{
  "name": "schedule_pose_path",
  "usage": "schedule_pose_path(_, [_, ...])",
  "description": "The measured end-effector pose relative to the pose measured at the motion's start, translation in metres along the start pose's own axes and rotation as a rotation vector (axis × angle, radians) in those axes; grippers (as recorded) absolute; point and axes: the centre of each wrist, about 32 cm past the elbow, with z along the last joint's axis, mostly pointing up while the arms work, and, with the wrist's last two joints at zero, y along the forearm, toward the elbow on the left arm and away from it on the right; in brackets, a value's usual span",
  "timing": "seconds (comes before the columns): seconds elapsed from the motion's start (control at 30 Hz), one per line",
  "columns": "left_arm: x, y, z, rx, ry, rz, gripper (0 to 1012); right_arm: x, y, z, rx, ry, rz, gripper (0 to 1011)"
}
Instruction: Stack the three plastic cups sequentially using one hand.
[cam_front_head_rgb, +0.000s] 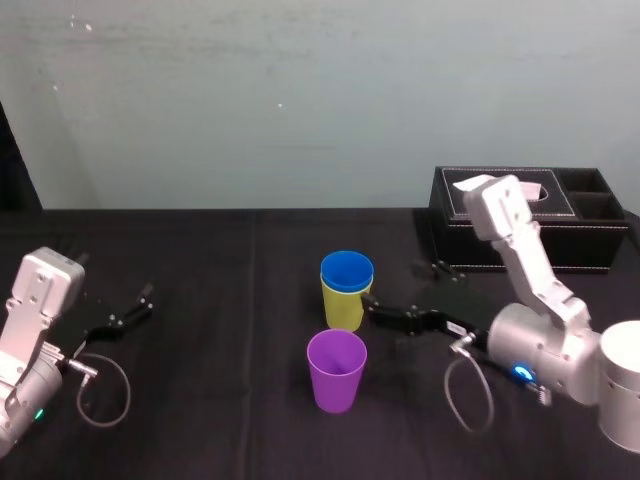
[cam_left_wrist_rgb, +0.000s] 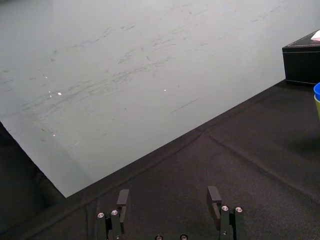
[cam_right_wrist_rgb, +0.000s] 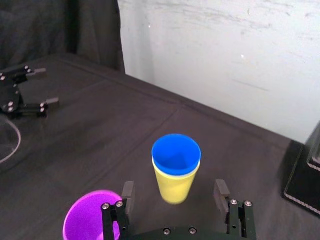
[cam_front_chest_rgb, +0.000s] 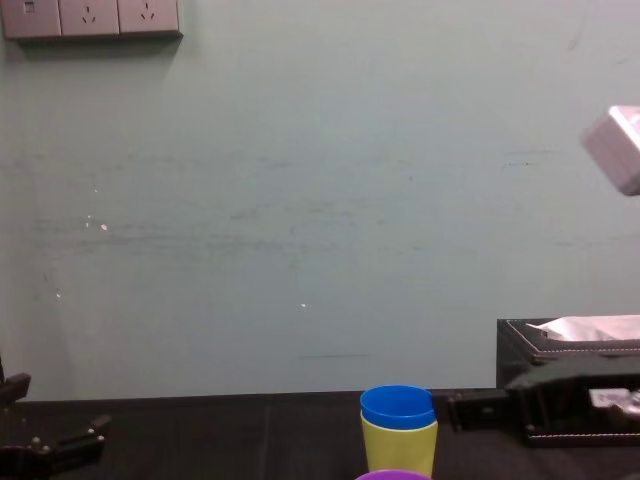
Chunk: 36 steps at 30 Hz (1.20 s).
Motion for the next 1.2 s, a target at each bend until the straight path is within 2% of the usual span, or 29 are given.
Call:
schedule_pose_path(0.23, [0.0, 0.0, 0.0, 0.0, 0.0, 0.0, 1000, -0.0052, -0.025, -0.01, -0.046, 0.014, 0.038, 1002])
schedule_pose_path(0.5, [0.0, 0.0, 0.0, 0.0, 0.0, 0.0, 1000, -0.0133, -0.036, -0.025, -0.103, 0.028, 0.072, 1003])
schedule_pose_path(0.8, [0.0, 0.0, 0.0, 0.0, 0.0, 0.0, 1000, -0.0205, -0.041, -0.035, -0.131, 0.028, 0.095, 1003])
schedule_pose_path(1.03, [0.0, 0.0, 0.0, 0.0, 0.0, 0.0, 1000, -0.0282, -0.037, -0.037, -0.135, 0.003, 0.118, 1003])
schedule_pose_path(1.2, [0.0, 0.0, 0.0, 0.0, 0.0, 0.0, 1000, -0.037, -0.033, -0.039, -0.138, -0.024, 0.12, 1002])
